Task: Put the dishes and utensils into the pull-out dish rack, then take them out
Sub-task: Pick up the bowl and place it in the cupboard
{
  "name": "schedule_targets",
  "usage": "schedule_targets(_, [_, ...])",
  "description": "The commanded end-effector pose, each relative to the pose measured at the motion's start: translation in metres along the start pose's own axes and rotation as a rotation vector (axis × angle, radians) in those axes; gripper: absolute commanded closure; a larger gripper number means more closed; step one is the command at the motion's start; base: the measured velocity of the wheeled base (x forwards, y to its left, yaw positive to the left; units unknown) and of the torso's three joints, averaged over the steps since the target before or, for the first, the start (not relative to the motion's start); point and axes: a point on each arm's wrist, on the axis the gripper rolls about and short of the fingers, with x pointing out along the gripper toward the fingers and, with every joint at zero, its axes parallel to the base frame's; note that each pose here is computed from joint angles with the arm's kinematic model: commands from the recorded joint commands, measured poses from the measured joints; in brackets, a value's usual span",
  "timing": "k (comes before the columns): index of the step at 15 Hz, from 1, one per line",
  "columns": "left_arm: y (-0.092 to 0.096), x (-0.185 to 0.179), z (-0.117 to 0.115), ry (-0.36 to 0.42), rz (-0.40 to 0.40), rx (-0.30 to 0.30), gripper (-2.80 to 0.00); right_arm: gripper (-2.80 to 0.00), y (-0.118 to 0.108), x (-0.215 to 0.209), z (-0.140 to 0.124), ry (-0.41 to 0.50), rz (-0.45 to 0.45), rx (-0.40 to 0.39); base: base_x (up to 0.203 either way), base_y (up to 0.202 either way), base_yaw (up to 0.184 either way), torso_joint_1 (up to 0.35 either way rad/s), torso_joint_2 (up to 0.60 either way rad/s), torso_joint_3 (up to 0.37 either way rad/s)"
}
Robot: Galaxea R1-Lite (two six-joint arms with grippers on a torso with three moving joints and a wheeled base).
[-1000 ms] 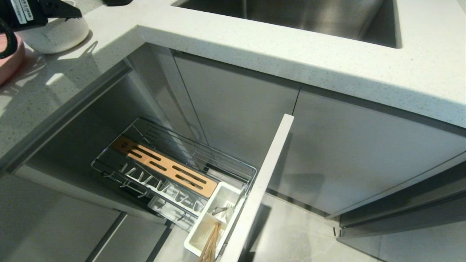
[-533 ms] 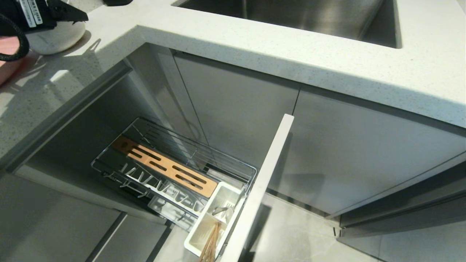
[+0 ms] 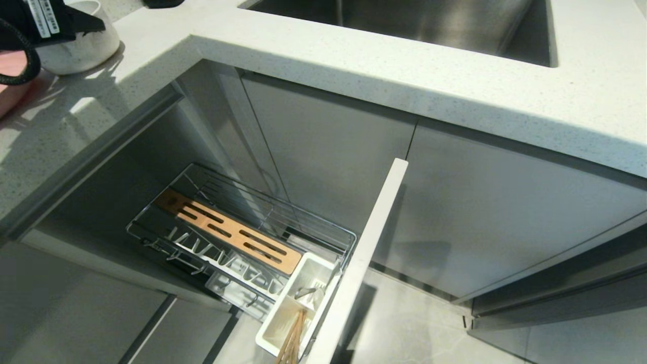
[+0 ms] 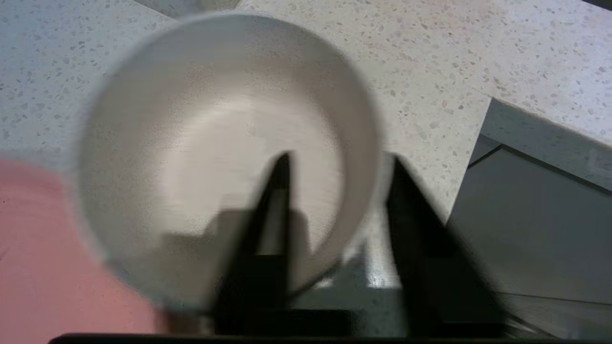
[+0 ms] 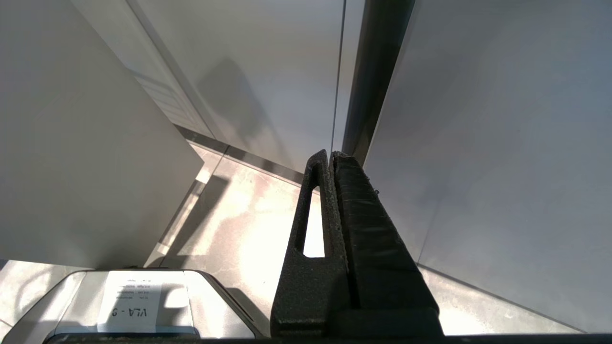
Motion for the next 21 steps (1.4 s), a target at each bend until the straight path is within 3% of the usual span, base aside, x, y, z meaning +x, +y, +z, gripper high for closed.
schedule_targets(1, [0.000, -0.003, 0.001, -0.001, 0.001, -0.001, 0.00, 0.00, 0.000, 0.000, 0.000, 0.002, 0.000, 0.000, 0.000, 0.000, 0.000, 0.000, 0.00, 0.000])
schedule_targets(9, [0.000, -0.023, 0.009, -0.044, 0.002, 0.006, 0.00, 0.00, 0.000, 0.000, 0.000, 0.001, 0.000, 0.000, 0.000, 0.000, 0.000, 0.000, 0.00, 0.000])
schedule_targets(12, [-0.001, -0.054, 0.022, -0.116, 0.005, 0.069, 0.00, 0.00, 0.000, 0.000, 0.000, 0.002, 0.000, 0.000, 0.000, 0.000, 0.000, 0.000, 0.00, 0.000])
schedule_targets(17, [-0.007, -0.127, 0.042, -0.296, -0.057, 0.070, 0.00, 0.00, 0.000, 0.000, 0.000, 0.002, 0.001, 0.000, 0.000, 0.000, 0.000, 0.000, 0.00, 0.000])
schedule_targets(19, [-0.013, -0.152, 0.044, -0.338, -0.154, 0.002, 0.00, 0.00, 0.000, 0.000, 0.000, 0.002, 0.000, 0.000, 0.000, 0.000, 0.000, 0.000, 0.00, 0.000])
schedule_targets(21, [-0.016, -0.177, 0.043, -0.348, -0.303, -0.209, 0.00, 0.00, 0.000, 0.000, 0.000, 0.002, 0.001, 0.000, 0.000, 0.000, 0.000, 0.000, 0.00, 0.000])
